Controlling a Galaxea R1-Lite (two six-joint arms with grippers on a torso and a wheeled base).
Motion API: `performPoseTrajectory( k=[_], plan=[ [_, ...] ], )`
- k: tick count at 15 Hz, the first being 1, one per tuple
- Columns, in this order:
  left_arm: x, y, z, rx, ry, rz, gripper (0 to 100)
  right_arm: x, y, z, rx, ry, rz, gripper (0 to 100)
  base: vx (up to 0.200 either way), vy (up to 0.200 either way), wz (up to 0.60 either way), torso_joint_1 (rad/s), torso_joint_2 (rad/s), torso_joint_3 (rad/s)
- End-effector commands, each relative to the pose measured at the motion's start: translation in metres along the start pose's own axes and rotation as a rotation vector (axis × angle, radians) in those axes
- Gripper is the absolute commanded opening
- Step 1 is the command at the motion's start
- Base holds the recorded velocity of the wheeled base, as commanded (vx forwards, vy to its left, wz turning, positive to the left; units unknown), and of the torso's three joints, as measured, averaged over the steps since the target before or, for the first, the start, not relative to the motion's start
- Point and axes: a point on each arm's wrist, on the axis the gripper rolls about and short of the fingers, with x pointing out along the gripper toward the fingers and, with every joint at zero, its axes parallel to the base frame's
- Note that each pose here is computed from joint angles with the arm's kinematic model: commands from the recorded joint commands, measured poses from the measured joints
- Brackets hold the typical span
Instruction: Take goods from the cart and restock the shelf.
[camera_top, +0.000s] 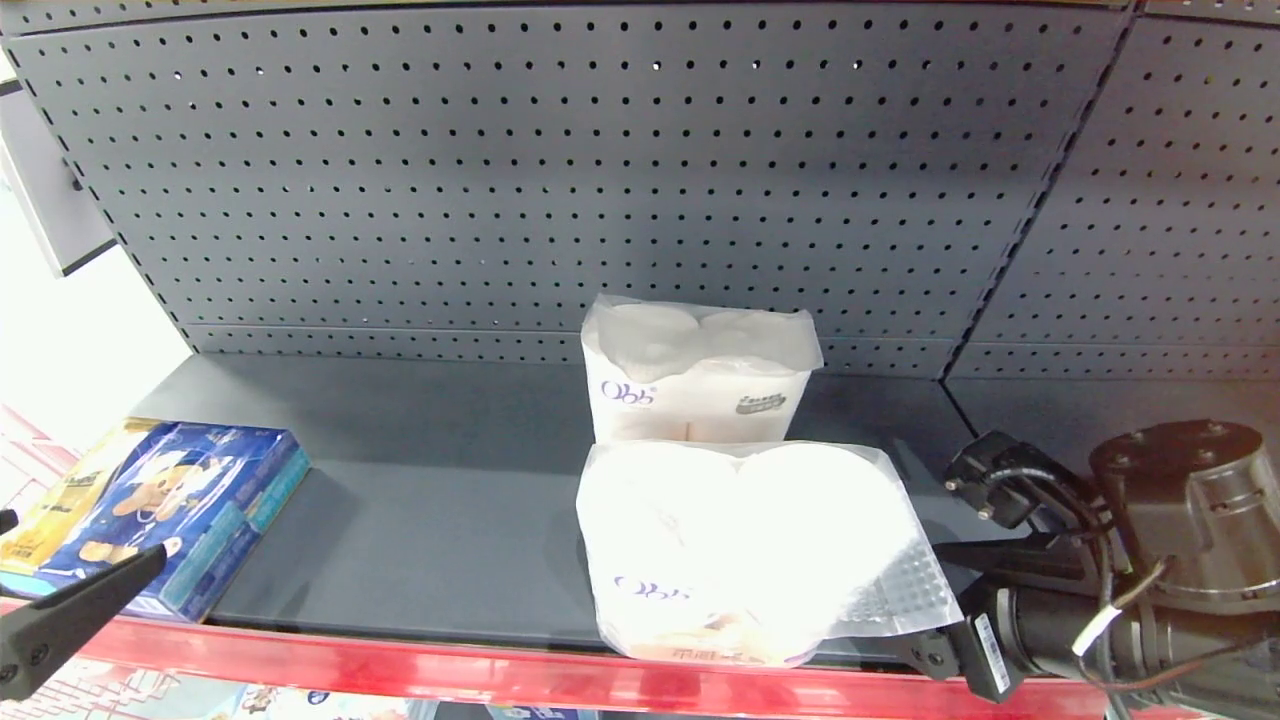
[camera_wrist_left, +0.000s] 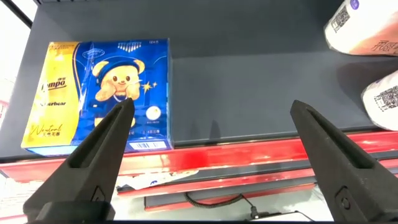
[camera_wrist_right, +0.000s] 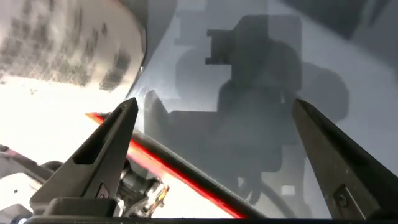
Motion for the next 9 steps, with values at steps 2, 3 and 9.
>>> performPoseTrajectory(
  k=[2, 3, 9],
  plan=[
    [0.001, 0.0, 0.0, 0.0, 0.007, 0.0, 100, 0.002, 0.001, -0.003, -0.005, 0.014, 0.002, 100, 0.0, 0.0, 0.0, 0.0, 0.0, 0.0],
    [0.001, 0.0, 0.0, 0.0, 0.005, -0.003, 100, 0.003, 0.001, -0.002, -0.005, 0.019, 0.002, 100, 0.0, 0.0, 0.0, 0.0, 0.0, 0.0],
    [0.001, 0.0, -0.001, 0.0, 0.008, -0.005, 100, 0.012, 0.006, 0.001, -0.025, 0.031, 0.019, 100, 0.0, 0.0, 0.0, 0.0, 0.0, 0.0]
  ],
)
